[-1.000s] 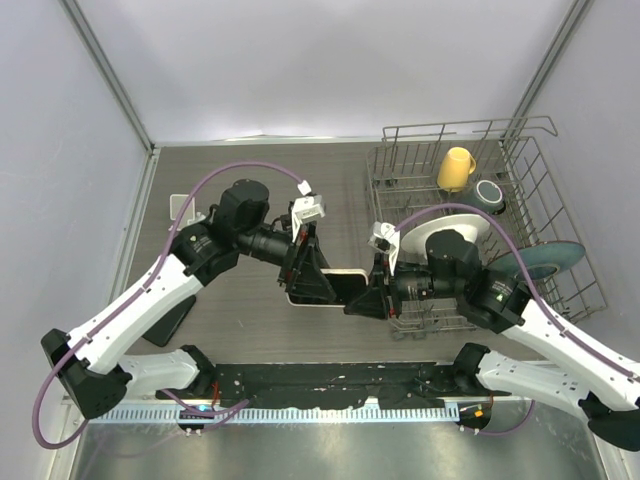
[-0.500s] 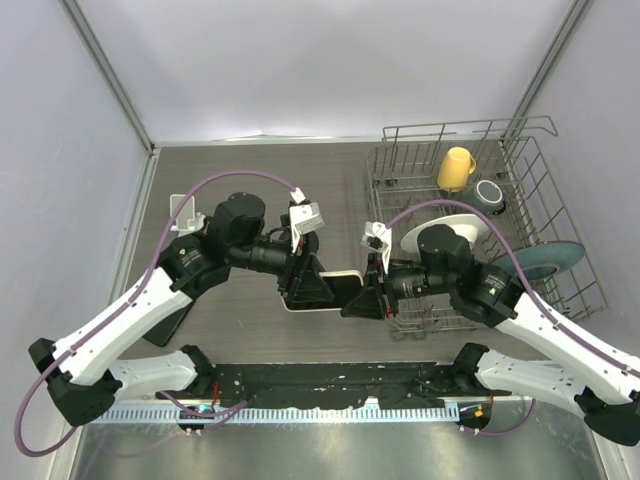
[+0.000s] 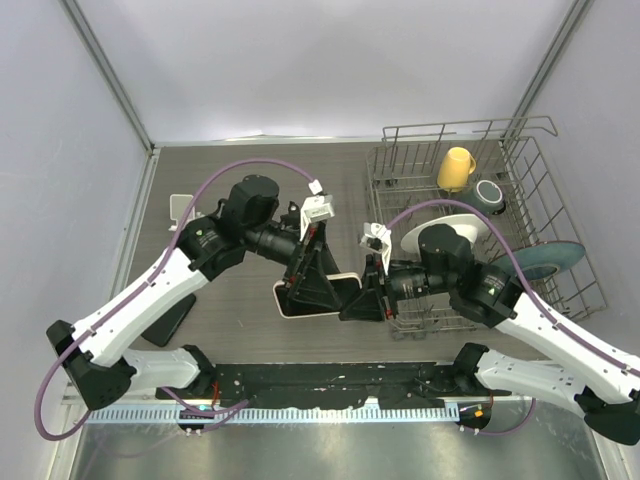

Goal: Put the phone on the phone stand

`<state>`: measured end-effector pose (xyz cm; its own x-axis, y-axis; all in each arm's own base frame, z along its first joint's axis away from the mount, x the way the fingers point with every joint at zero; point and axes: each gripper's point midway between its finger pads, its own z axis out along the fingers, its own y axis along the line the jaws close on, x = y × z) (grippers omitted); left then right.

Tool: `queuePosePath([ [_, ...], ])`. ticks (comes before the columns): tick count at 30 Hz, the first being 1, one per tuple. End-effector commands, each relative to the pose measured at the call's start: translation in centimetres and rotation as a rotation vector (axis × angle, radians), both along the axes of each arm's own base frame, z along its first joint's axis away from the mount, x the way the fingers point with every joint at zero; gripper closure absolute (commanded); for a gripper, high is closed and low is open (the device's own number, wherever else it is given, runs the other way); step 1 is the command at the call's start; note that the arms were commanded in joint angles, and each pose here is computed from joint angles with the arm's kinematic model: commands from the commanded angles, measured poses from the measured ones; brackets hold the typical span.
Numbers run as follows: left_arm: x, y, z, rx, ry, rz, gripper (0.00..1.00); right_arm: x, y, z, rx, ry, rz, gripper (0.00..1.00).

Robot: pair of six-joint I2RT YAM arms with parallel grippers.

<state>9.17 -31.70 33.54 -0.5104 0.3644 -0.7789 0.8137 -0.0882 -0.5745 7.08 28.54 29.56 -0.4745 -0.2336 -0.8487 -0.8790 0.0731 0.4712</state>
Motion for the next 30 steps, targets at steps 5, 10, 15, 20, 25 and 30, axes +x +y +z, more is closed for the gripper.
queuePosePath([
  [5, -2.1, 1.1, 1.5, -0.061, -0.029, -0.123, 0.55, -1.1, -0.5, 4.2, 0.103, -0.101, 0.055, 1.00],
  [10, -1.6, 1.0, 0.5, -0.018, -0.059, -0.088, 0.77, -1.1, -0.9, 4.3, 0.082, -0.113, 0.052, 1.00],
  [15, -1.0, 0.8, -0.6, 0.036, -0.108, -0.038, 1.00, -0.7, -0.9, 4.4, 0.070, -0.128, 0.029, 1.00],
  [20, 1.3, 0.6, 0.3, 0.006, -0.201, 0.153, 1.00, 1.3, -0.7, 4.5, 0.071, -0.142, -0.083, 0.68],
  [25, 3.4, 1.5, 2.7, -0.076, -0.279, 0.335, 1.00, 3.4, -0.5, 4.9, 0.161, -0.154, -0.226, 0.34],
  [30, 5.4, 2.6, 5.0, -0.169, -0.287, 0.472, 1.00, 6.1, -1.1, 5.9, 0.295, -0.165, -0.414, 0.26],
])
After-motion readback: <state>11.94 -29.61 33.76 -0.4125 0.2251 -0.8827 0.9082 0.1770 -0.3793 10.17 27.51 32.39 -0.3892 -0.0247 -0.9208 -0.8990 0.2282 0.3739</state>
